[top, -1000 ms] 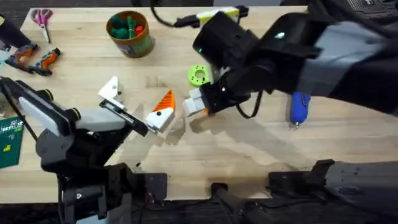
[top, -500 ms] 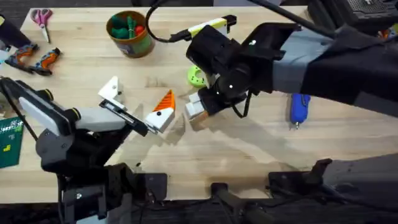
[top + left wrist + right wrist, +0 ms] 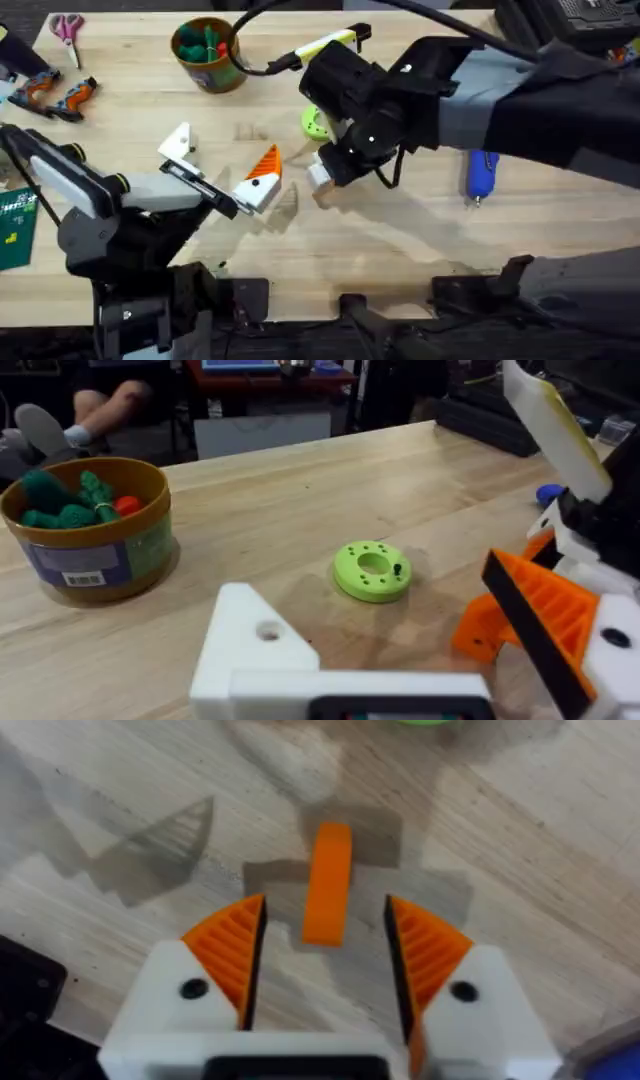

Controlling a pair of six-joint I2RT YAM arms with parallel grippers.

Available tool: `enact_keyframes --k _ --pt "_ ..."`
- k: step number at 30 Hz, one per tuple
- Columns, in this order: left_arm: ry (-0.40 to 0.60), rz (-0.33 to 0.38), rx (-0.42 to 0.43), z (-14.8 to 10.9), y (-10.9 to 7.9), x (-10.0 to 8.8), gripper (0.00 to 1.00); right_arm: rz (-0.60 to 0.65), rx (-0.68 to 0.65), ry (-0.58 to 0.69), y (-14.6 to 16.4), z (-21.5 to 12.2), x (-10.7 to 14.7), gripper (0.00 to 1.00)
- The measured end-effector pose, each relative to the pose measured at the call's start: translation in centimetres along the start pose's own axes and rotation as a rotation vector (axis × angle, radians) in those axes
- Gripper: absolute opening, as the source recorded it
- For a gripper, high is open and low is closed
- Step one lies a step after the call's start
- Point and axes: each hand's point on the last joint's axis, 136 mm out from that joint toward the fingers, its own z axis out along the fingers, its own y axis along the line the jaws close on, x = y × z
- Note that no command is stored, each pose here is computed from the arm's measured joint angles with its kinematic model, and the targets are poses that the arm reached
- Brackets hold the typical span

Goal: Pick up the gripper from the table and insert it into the empty holder that is missing its gripper. Then pick up a screw, insert it into the mounting hole, and use the screwdriver to tighten it. Finally, clean up the table by picking up the vegetable and placing it into the bucket.

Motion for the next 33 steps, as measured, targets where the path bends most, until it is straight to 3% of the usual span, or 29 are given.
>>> enact_keyframes --k 4,7,8,16,22,29,33 --pt "0.0 0.0 0.0 0.0 0.0 0.0 0.986 -0.004 0.0 0.0 0.0 0.0 0.0 0.417" --pt "0.0 0.0 0.0 0.0 0.0 0.0 0.986 -0.009 0.0 -0.001 0.0 0.0 0.0 0.061" --pt "0.0 0.0 0.0 0.0 0.0 0.0 0.986 -0.005 -0.001 -0.004 0.0 0.0 -0.1 0.025" --pt "0.0 0.0 0.0 0.0 0.0 0.0 0.986 0.003 0.0 -0.003 -0.2 -0.1 -0.2 0.014" --pt "0.002 -0.002 0.016 0.0 -0.3 0.1 0.986 0.066 0.01 -0.026 -2.5 -1.7 -0.5 0.013" --pt "0.015 -0.013 0.121 -0.1 -2.1 0.4 0.986 0.131 -0.04 -0.18 -5.1 -6.9 -2.6 0.013" --pt "0.024 -0.001 0.211 -0.4 -3.6 0.6 0.986 0.161 -0.122 -0.201 -5.6 -8.1 -2.8 0.013"
